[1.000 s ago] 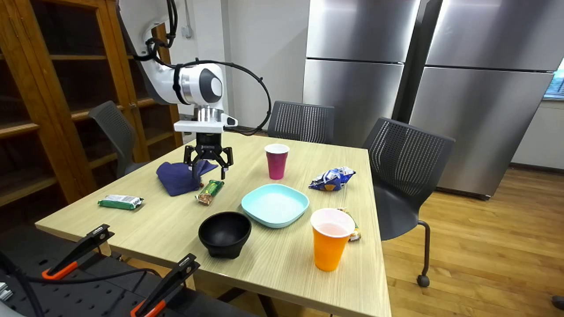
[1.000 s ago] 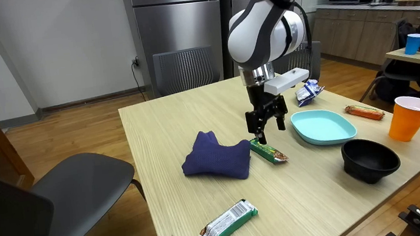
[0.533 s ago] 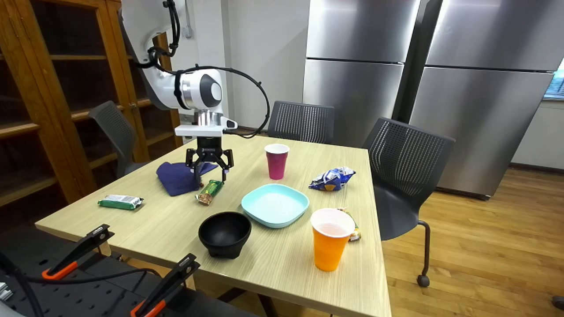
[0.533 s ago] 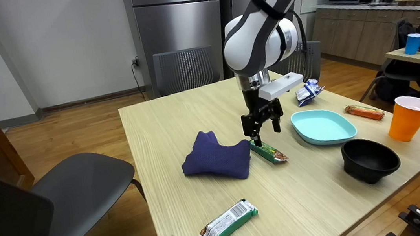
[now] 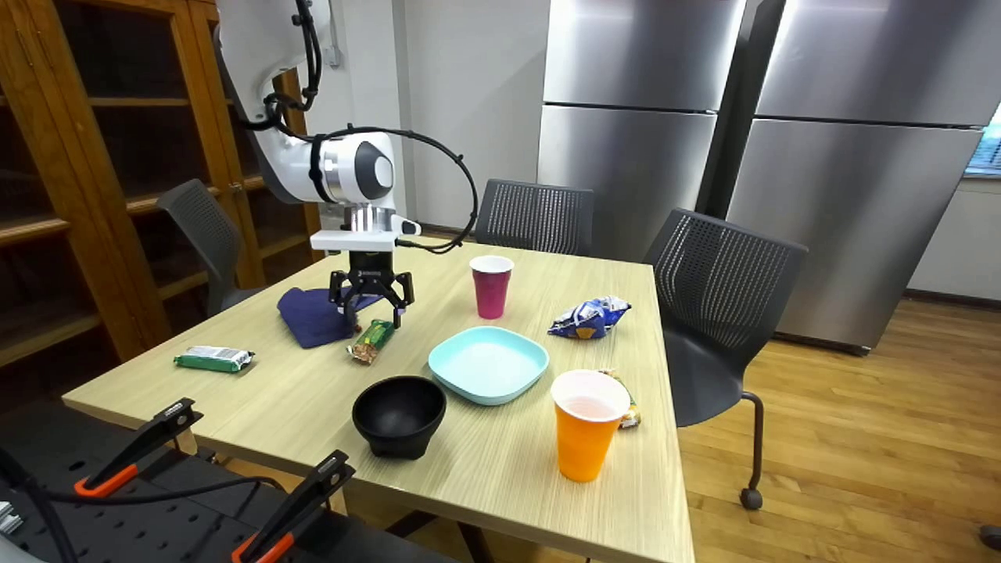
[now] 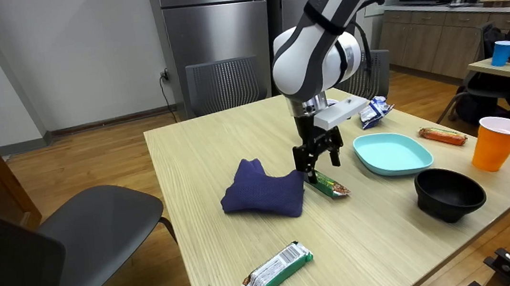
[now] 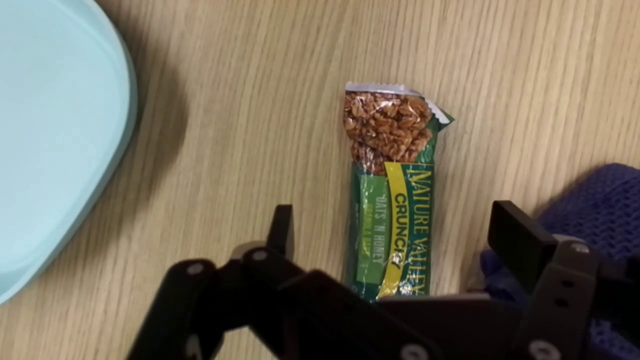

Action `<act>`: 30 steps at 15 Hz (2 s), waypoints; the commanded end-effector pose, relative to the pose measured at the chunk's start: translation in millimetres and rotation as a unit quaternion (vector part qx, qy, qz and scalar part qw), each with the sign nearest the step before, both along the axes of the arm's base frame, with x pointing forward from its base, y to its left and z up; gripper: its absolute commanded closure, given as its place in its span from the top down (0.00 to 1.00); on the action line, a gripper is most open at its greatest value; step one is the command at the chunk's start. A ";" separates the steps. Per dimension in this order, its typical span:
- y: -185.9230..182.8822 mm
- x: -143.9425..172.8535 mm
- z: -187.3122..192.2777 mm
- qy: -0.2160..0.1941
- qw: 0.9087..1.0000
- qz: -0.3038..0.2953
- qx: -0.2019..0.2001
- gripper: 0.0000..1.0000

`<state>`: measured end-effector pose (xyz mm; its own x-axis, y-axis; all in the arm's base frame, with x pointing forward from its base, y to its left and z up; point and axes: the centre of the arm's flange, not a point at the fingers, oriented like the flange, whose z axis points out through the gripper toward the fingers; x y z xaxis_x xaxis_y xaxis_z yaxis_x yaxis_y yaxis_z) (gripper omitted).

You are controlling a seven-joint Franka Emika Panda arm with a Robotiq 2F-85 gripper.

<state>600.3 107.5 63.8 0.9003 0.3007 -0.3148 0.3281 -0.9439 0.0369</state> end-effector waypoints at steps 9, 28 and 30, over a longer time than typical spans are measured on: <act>8.0 7.1 -25.7 -0.035 0.999 0.017 0.013 1.00; 1.0 1.7 -15.9 -0.032 0.999 0.002 0.004 0.50; 3.0 1.0 -13.7 -0.033 0.999 0.003 0.006 0.36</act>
<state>607.9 112.7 39.5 0.9170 0.3182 -0.2407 0.3360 -0.9412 0.0358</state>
